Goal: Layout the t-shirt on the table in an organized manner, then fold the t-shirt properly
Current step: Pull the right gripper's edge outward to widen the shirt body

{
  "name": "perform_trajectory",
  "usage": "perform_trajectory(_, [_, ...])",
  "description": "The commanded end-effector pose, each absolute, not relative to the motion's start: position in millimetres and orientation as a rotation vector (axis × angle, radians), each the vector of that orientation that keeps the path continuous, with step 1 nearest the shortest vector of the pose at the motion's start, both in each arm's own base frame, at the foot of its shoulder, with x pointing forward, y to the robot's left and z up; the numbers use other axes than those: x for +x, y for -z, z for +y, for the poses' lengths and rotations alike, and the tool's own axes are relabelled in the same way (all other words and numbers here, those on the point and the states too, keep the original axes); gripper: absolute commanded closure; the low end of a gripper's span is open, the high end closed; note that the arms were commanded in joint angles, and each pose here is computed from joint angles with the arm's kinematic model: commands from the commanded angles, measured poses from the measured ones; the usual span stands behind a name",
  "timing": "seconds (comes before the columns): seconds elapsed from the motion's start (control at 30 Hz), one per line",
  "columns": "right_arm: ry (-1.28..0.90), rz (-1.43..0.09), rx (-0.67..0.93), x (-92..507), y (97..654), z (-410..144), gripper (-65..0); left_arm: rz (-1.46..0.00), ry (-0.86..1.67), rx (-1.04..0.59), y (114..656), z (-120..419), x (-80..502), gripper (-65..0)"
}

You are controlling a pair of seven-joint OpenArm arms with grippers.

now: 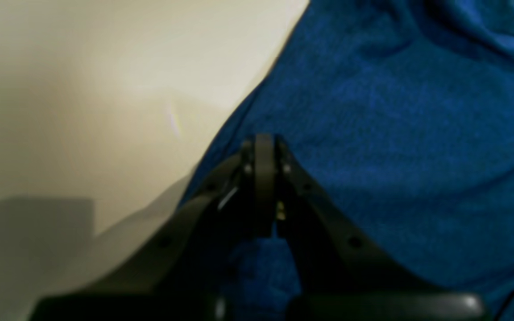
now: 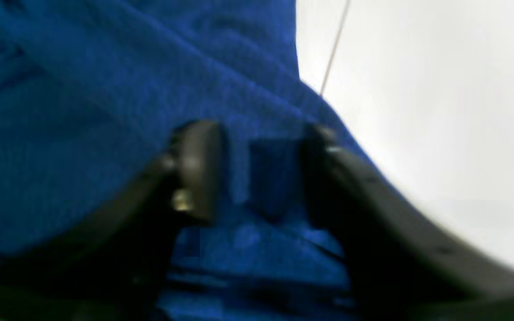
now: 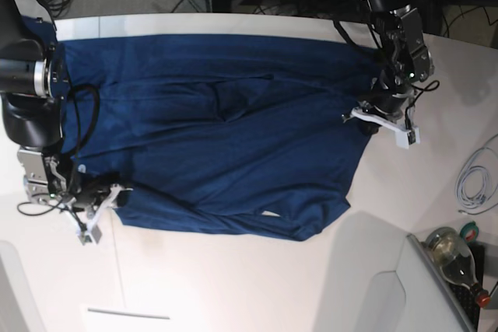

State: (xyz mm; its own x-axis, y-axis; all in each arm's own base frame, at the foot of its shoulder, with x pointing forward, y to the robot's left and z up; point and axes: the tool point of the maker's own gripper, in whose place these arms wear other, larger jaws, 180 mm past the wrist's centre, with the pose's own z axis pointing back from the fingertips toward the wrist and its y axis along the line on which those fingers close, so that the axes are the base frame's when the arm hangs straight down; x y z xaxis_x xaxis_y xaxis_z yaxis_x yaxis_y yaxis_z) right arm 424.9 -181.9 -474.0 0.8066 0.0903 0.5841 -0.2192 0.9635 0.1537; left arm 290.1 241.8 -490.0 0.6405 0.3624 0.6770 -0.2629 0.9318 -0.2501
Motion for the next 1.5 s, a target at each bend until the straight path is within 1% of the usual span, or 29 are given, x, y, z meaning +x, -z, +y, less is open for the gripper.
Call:
perform_trajectory(0.0, [-0.158, -0.685, 0.215, 448.1, 450.5, -188.5, -13.2, -0.747, -0.342, -0.093, 495.3, 252.4, 282.7, 0.0])
perform_trajectory(0.03, [-0.158, -0.690, 0.215, 449.2, 449.1, -188.4, -4.7, -0.747, -0.342, -0.091, 495.4, 253.3, 282.2, 0.0])
perform_trajectory(0.07, [-0.157, -0.692, 0.215, 449.6, 448.5, -188.6, 0.0, -0.747, -0.340, -0.084, 495.1, 255.9, 281.4, 0.0])
perform_trajectory(0.1, [-0.157, -0.692, 0.215, 449.6, 448.5, -188.6, 0.0, -0.746, -0.340, -0.083, 495.4, 256.5, 281.1, 0.0])
perform_trajectory(0.13, [-0.158, -0.693, 0.215, 450.3, 447.9, -188.6, -2.0, -0.747, -0.338, -0.078, 494.8, 258.8, 281.1, 0.0])
perform_trajectory(0.23, [-0.158, -0.695, 0.213, 451.4, 446.6, -189.6, 0.0, -0.722, -0.338, -0.064, 500.4, 268.3, 274.4, 0.0])
perform_trajectory(0.4, [-0.164, -0.712, 0.212, 454.0, 442.8, -187.8, -1.1, -0.701, -0.347, -0.064, 506.9, 272.3, 268.5, 0.0])
perform_trajectory(0.43, [-0.181, -0.727, 0.210, 457.3, 437.9, -184.8, -2.6, -0.696, -0.349, -0.066, 508.3, 271.9, 267.5, 0.0])
perform_trajectory(0.47, [-0.195, -0.725, 0.218, 456.8, 437.7, -177.0, -5.7, -0.695, -0.350, -0.067, 509.0, 271.0, 267.1, 0.0])
perform_trajectory(0.6, [-0.212, -0.724, 0.239, 458.8, 435.8, -158.6, -26.9, -0.700, -0.349, -0.069, 507.6, 270.0, 268.5, 0.0])
perform_trajectory(0.63, [-0.212, -0.731, 0.247, 460.0, 435.6, -153.3, -30.5, -0.701, -0.349, -0.068, 507.2, 270.1, 268.8, 0.0])
perform_trajectory(0.67, [-0.210, -0.745, 0.254, 461.4, 435.2, -149.4, -32.4, -0.701, -0.349, -0.068, 507.2, 270.1, 268.8, 0.0])
perform_trajectory(0.7, [-0.203, -0.746, 0.260, 459.8, 438.5, -148.9, -32.7, -0.701, -0.349, -0.068, 507.2, 270.1, 268.8, 0.0])
perform_trajectory(0.9, [-0.172, -0.729, 0.281, 450.3, 454.1, -147.4, -32.6, -0.680, -0.347, -0.057, 512.2, 273.9, 256.1, 0.0])
perform_trajectory(0.93, [-0.172, -0.728, 0.281, 449.6, 454.8, -147.4, -31.4, -0.679, -0.346, -0.054, 512.0, 274.3, 254.8, 0.0])
perform_trajectory(0.97, [-0.172, -0.728, 0.281, 449.6, 454.8, -147.4, -26.9, -0.678, -0.345, -0.054, 512.3, 274.4, 253.6, 0.0])
perform_trajectory(1.0, [-0.171, -0.728, 0.282, 449.7, 454.7, -147.6, -18.9, -0.676, -0.345, -0.053, 512.7, 274.4, 252.8, 0.0])
perform_trajectory(1.07, [-0.166, -0.735, 0.282, 451.1, 453.0, -148.3, -0.8, -0.673, -0.346, -0.054, 513.6, 274.1, 252.1, 0.0])
perform_trajectory(1.1, [-0.166, -0.738, 0.283, 451.9, 452.0, -148.3, 0.0, -0.673, -0.346, -0.054, 513.6, 274.1, 252.1, 0.0])
perform_trajectory(1.17, [-0.166, -0.744, 0.279, 454.3, 449.4, -150.2, -2.6, -0.673, -0.346, -0.054, 513.6, 274.1, 252.1, 0.0])
perform_trajectory(1.23, [-0.165, -0.759, 0.276, 461.0, 442.3, -152.2, 0.0, -0.673, -0.346, -0.054, 513.6, 274.1, 252.1, 0.0])
perform_trajectory(1.3, [-0.163, -0.765, 0.261, 463.8, 438.1, -161.2, -0.3, -0.673, -0.346, -0.054, 513.6, 274.1, 252.1, 0.0])
perform_trajectory(1.37, [-0.152, -0.802, 0.244, 470.9, 428.0, -168.0, -0.5, -0.673, -0.346, -0.054, 513.6, 274.1, 252.1, 0.0])
perform_trajectory(1.47, [-0.077, -0.865, 0.218, 479.7, 412.4, -185.5, -0.5, -0.673, -0.346, -0.054, 513.6, 274.1, 252.1, 0.0])
